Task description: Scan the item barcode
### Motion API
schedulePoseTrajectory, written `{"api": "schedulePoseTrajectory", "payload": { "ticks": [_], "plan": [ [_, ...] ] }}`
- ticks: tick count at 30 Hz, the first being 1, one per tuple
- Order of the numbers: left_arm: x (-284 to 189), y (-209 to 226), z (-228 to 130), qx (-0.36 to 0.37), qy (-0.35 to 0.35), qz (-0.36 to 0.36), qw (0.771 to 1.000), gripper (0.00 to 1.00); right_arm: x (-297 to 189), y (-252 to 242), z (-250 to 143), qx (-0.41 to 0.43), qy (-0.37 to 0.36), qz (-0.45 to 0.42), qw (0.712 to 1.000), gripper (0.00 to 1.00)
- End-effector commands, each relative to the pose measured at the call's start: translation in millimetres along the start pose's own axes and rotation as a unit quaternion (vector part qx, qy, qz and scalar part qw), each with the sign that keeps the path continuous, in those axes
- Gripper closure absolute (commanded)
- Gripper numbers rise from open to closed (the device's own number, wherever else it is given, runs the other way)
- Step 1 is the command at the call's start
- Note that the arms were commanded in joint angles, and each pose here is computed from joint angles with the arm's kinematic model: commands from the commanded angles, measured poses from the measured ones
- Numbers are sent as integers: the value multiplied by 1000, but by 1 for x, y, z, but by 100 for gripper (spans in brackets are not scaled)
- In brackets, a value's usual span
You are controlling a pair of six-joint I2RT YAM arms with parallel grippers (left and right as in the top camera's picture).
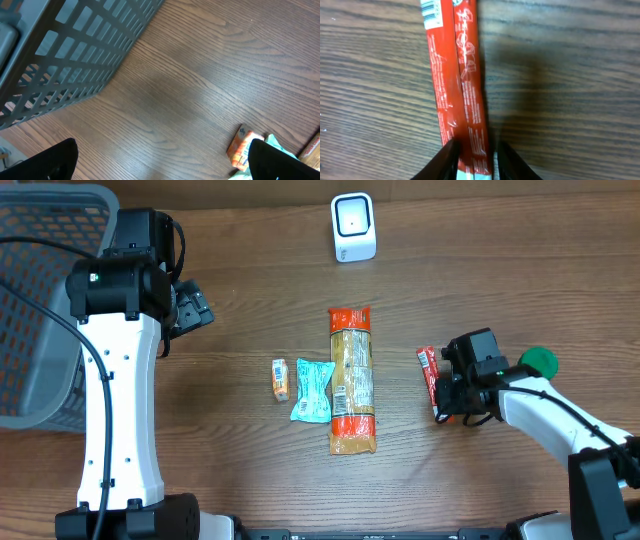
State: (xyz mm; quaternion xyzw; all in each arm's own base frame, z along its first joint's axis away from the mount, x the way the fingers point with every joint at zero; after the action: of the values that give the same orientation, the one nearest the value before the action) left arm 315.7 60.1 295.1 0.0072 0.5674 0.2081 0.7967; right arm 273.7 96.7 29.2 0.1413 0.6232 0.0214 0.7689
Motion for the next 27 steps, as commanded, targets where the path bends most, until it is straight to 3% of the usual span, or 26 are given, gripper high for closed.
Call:
{"api": "schedulePoseTrajectory", "payload": {
  "ticks": [1, 9, 14, 27],
  "plan": [
    [2, 2, 1, 9, 2, 7, 1000, 0, 9, -7, -11, -2, 13, -11, 1000, 72],
    [2, 2, 1, 9, 2, 7, 1000, 0, 5, -12, -12, 0, 20, -34, 999, 79],
    [2, 2, 1, 9, 2, 7, 1000, 0, 3, -10, -8, -1, 17, -32, 999, 58],
    [2, 2, 1, 9, 1, 7, 1000, 0, 1, -1, -10, -1, 29, -4, 1000, 57]
  ]
}}
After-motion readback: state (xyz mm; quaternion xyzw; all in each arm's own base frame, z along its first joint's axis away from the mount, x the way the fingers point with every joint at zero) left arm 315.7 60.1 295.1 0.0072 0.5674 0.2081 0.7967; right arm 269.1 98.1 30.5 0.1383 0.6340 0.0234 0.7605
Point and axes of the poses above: each gripper's point midway between its finger pads, its own x axis out along the fingers, its own y axis along the line the jaws close on, z = x × y, the point moved 3 cm from there along -x, back along the fingers, and after that the axes turned 15 degrees about x, right-handed, at the moved point
